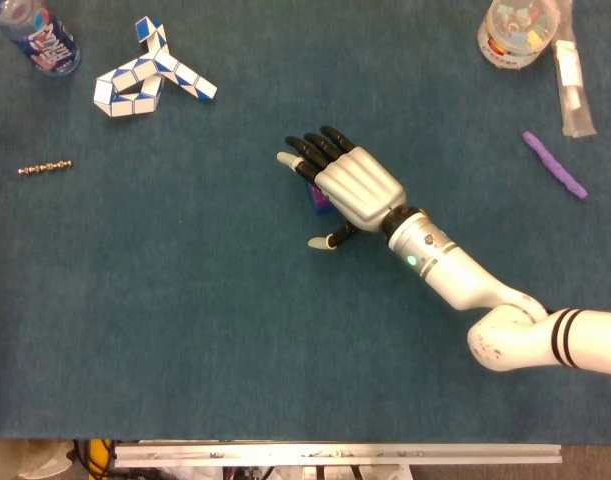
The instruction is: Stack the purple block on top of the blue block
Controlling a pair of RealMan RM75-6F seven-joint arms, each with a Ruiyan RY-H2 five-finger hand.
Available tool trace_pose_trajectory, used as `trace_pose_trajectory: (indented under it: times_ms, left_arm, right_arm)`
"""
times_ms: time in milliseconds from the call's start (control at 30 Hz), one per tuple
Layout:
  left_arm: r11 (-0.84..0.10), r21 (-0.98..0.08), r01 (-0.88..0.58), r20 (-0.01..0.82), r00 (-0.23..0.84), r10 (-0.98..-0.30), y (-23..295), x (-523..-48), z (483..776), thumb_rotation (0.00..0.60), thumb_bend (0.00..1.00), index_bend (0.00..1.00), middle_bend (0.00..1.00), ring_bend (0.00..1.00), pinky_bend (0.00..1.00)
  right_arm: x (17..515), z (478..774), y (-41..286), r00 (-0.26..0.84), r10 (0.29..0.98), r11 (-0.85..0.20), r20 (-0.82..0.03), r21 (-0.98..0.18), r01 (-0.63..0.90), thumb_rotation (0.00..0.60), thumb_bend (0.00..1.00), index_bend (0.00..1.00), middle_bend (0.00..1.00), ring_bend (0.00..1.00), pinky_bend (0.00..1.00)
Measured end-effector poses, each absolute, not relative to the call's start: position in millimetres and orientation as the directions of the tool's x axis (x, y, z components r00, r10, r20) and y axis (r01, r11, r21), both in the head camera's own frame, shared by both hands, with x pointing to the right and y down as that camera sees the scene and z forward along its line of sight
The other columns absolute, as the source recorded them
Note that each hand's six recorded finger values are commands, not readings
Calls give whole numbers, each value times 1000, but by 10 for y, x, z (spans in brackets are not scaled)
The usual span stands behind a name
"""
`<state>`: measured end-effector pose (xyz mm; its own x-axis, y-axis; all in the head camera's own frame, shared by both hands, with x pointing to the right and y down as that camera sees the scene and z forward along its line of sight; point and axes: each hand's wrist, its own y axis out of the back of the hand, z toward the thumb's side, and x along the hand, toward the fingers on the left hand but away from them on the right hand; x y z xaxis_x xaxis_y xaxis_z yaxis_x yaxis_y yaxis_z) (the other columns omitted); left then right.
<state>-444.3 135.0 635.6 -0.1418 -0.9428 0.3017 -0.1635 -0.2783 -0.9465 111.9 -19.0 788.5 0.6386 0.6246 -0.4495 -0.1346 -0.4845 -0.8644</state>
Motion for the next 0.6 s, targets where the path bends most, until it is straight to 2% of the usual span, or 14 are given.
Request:
trace_pose_trajectory:
  times_ms: [600]
  left_arm:
    - [-277, -946, -167, 300, -138, -944, 1337, -4437, 6346, 600, 169, 205, 185, 193, 309]
  right_arm:
    - [1102, 8015, -171, 633, 623, -429, -460, -877, -215, 368, 0, 0, 0, 0, 0]
